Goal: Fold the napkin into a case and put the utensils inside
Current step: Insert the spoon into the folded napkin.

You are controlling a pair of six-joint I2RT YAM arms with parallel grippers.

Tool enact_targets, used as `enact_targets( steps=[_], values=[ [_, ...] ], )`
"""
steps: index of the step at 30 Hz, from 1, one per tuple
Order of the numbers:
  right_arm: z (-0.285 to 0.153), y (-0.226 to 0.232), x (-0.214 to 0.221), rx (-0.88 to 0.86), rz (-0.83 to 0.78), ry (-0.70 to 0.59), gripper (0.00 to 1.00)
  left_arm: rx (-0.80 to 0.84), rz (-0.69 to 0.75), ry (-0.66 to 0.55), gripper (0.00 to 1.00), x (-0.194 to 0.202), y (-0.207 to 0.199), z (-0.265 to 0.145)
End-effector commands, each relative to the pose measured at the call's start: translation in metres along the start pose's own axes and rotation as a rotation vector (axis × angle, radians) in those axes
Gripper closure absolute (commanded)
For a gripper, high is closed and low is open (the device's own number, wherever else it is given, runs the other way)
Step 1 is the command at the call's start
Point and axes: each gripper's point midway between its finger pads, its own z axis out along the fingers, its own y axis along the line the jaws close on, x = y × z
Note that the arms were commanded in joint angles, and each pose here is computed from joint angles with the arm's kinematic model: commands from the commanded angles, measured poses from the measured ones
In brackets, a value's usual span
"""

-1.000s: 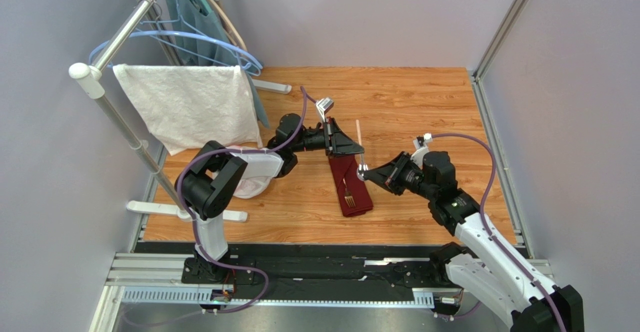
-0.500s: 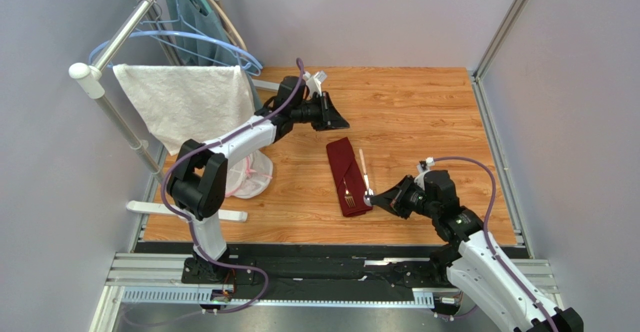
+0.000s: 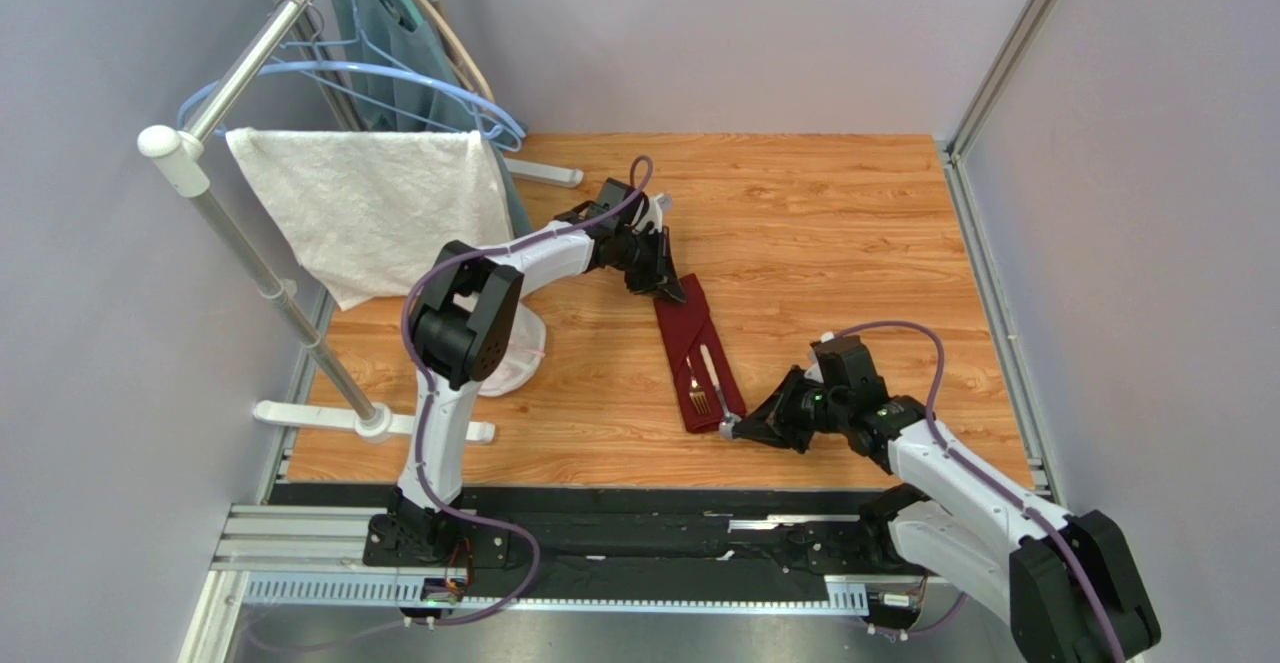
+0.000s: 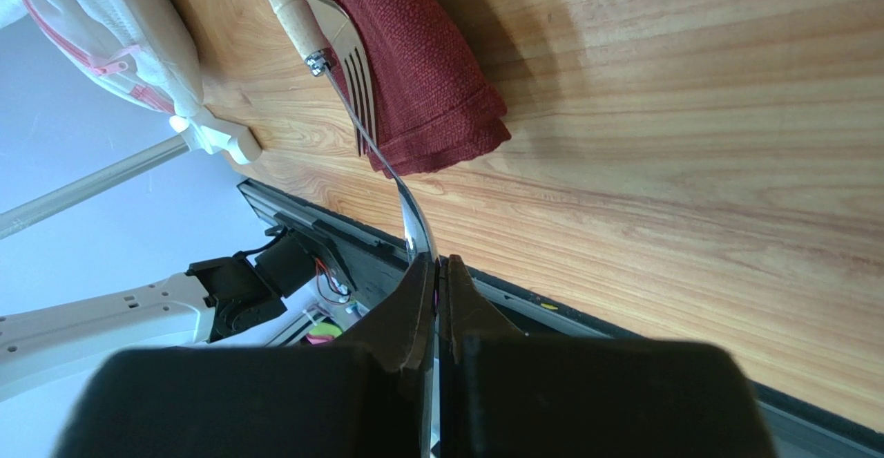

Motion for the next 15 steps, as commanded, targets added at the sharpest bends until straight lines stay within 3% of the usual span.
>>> enact_targets(
  steps=[1,15],
  values=[
    [0.004,0.015,-0.006,-0.066,-0.052,-0.003,1.0,0.006,0.099,-0.053,1.0,-0.024,-0.014,-0.006],
    [0.019,0.022,-0.019,-0.042,-0.061,-0.004,1.0,0.014,0.095,-0.04,1.0,-0.021,-0.006,0.005]
  ],
)
